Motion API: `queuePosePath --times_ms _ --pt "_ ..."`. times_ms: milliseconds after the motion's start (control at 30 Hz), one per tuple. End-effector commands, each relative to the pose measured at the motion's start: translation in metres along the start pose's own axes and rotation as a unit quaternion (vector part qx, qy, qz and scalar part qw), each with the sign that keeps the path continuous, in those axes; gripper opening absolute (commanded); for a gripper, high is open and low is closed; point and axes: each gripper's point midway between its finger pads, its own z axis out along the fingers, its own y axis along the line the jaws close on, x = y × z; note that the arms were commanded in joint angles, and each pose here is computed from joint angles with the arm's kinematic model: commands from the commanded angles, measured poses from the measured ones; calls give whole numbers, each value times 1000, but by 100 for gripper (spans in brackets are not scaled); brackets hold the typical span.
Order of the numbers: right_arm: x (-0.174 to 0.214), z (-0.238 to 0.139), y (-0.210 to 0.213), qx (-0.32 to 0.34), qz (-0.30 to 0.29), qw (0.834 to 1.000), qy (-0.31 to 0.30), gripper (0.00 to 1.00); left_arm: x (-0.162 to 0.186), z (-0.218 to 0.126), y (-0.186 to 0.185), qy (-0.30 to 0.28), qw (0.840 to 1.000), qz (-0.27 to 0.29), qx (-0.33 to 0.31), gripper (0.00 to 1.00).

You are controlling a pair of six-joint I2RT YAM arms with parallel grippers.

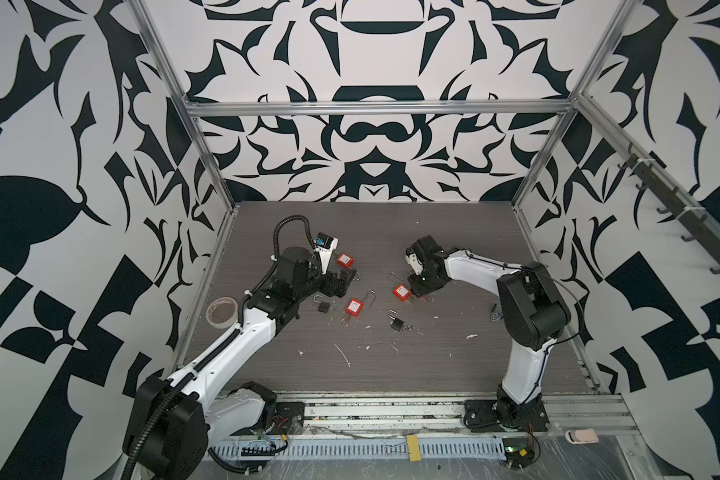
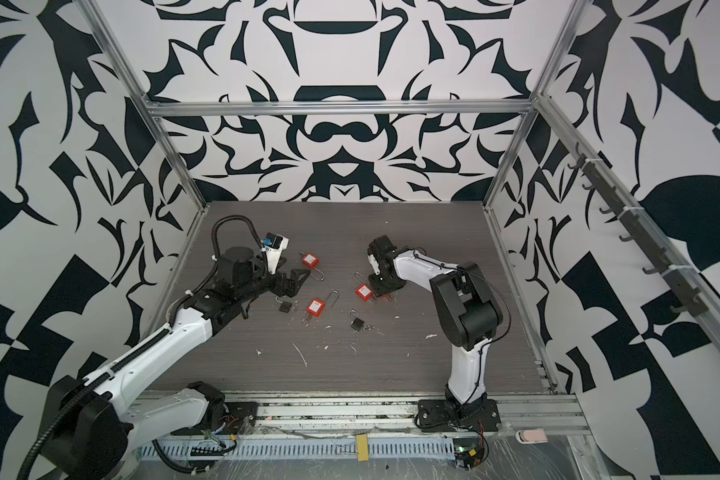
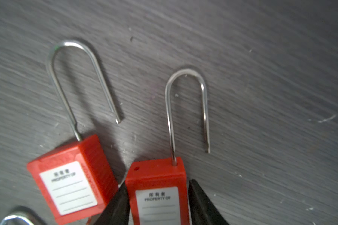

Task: Lock with the key

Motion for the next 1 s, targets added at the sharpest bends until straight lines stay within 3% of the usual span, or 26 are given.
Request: queuePosePath --times_ms 0,267,433,633,767,867,967 --pt "-1 -8 3 -2 -5 1000 5 49 -6 -2 -2 0 1000 6 2 94" --pt "6 -3 2 0 -8 1000 19 49 -6 1 -5 3 1000 10 7 94" --pt "6 -7 1 5 -22 1000 14 42 -7 2 -9 5 1000 15 16 93" --pt "-11 -45 3 4 -82 995 -58 34 -7 5 -13 9 999 29 30 92" --pt "-17 -82 16 -20 -160 980 -113 32 -10 7 -22 15 998 39 55 89" --pt "-11 -109 35 -67 -229 961 -141 32 -12 10 -37 12 993 71 96 78" --pt "-5 -134 50 -100 -280 940 -166 32 -12 12 -57 7 983 115 146 76"
